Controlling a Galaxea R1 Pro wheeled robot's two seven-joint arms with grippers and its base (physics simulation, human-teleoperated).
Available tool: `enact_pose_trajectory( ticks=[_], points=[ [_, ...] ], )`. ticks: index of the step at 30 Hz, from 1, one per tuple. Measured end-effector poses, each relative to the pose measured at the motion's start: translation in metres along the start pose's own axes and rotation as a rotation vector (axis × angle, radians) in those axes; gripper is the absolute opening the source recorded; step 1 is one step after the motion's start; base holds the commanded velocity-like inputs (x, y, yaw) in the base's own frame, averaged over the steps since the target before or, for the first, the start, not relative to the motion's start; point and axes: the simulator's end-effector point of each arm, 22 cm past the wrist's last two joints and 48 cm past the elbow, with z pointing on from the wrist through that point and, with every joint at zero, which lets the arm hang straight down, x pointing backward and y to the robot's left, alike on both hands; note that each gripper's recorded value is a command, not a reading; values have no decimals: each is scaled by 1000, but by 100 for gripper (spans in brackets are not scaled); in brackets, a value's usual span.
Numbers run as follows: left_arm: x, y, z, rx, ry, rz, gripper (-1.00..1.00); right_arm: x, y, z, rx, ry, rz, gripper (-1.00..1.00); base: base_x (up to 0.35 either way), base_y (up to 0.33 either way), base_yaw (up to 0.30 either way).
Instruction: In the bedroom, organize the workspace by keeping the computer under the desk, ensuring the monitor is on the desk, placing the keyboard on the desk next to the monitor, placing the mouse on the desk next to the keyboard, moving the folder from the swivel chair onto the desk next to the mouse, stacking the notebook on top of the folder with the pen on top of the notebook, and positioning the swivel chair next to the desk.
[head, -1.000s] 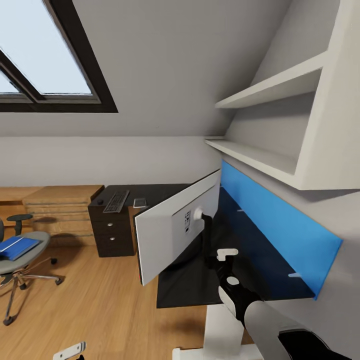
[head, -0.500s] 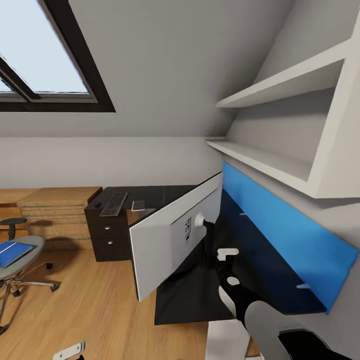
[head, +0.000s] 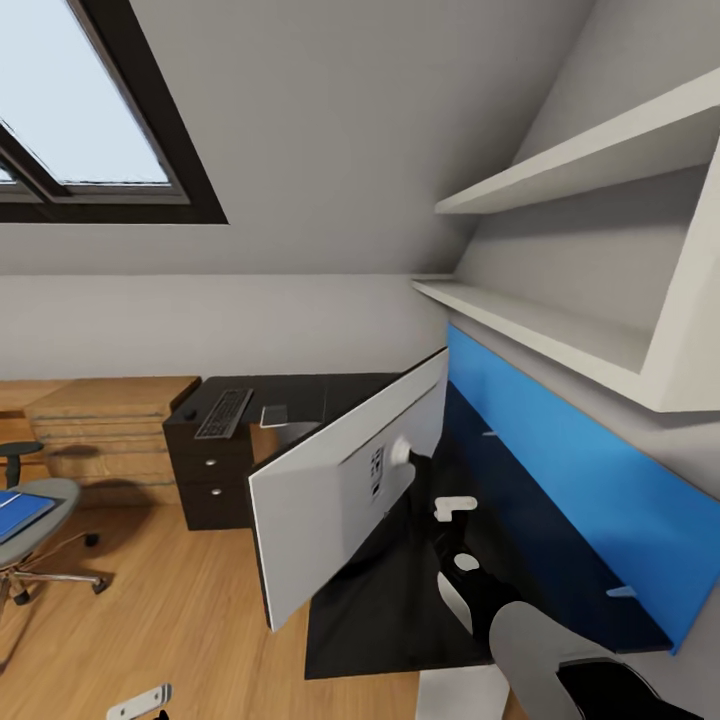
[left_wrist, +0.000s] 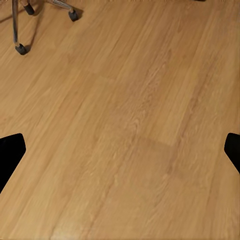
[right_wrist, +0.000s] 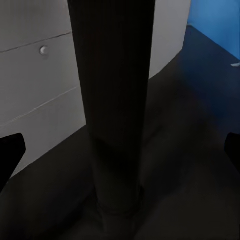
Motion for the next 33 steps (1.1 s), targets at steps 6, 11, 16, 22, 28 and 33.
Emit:
enact_pose_trajectory(
  ticks=[6,11,16,22,28,33],
  points=[
    [0,0,0,0,1,0,100,0,0,0,0,0,-1,100,76,0,0],
    [0,0,0,1,0,0,100,0,0,0,0,-1,-1,100,108,0,0],
    [0,-1,0,2,1,0,100,0,0,0,0,0,-2,100,145,0,0],
    [0,-1,0,2,1,1,100,0,0,0,0,0,-2,100,36,0,0],
    [1,-1,0,3,1,2,100,0,0,0,0,0,-2,100,166,0,0],
    [1,-1,0,2,1,3,100,1,1,0,-3,1,-3,100,34,0,0]
  ],
)
